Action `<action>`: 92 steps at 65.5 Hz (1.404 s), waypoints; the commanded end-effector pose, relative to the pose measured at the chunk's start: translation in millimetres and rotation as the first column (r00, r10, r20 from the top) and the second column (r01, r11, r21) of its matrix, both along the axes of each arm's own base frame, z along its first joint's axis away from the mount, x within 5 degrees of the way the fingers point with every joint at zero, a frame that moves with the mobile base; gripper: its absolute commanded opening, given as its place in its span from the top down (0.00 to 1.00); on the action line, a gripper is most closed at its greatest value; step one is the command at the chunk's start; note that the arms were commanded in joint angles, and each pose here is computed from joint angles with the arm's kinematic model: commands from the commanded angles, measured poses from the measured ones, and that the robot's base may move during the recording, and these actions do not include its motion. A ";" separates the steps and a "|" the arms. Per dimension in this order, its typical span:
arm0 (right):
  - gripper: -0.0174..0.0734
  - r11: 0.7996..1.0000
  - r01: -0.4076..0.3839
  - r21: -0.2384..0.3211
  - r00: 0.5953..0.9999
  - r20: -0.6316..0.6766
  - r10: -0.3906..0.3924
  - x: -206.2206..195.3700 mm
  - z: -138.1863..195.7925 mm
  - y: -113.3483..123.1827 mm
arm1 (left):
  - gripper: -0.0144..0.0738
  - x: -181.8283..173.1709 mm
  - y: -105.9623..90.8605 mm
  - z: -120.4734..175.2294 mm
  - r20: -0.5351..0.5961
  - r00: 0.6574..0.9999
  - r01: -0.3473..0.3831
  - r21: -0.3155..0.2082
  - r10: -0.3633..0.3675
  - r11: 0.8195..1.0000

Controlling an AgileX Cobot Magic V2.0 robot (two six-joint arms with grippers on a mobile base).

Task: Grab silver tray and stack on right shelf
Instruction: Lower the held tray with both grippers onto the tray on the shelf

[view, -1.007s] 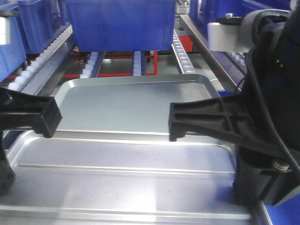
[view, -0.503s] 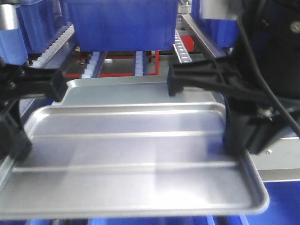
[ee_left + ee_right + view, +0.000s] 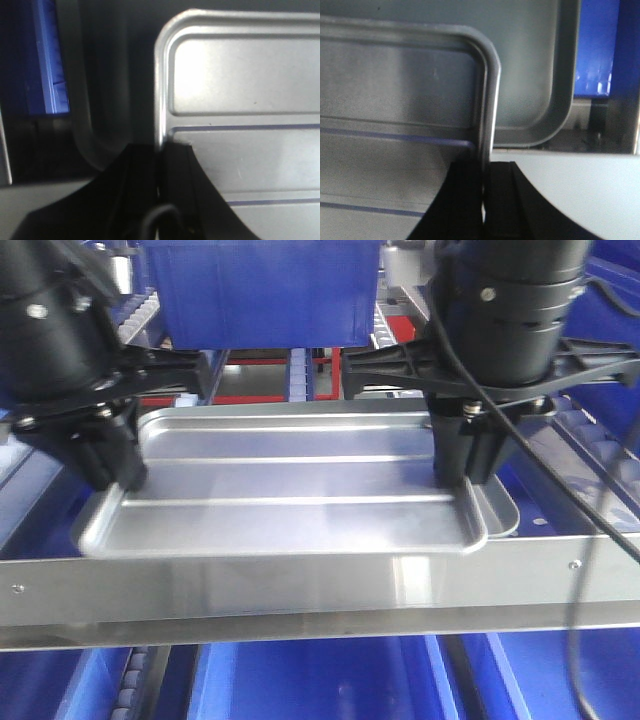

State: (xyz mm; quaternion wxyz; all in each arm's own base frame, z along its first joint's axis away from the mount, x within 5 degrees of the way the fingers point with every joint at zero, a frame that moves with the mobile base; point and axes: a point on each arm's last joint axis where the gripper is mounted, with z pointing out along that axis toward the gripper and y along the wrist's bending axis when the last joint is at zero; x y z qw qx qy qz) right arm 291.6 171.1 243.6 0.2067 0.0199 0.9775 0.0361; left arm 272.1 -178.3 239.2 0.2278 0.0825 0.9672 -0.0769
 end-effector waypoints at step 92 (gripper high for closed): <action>0.72 0.988 -0.028 0.152 0.984 0.177 0.001 88.4 14.2 22.8 | 0.95 72.5 -30.1 13.3 0.135 0.990 -0.022 -0.149 0.043 0.989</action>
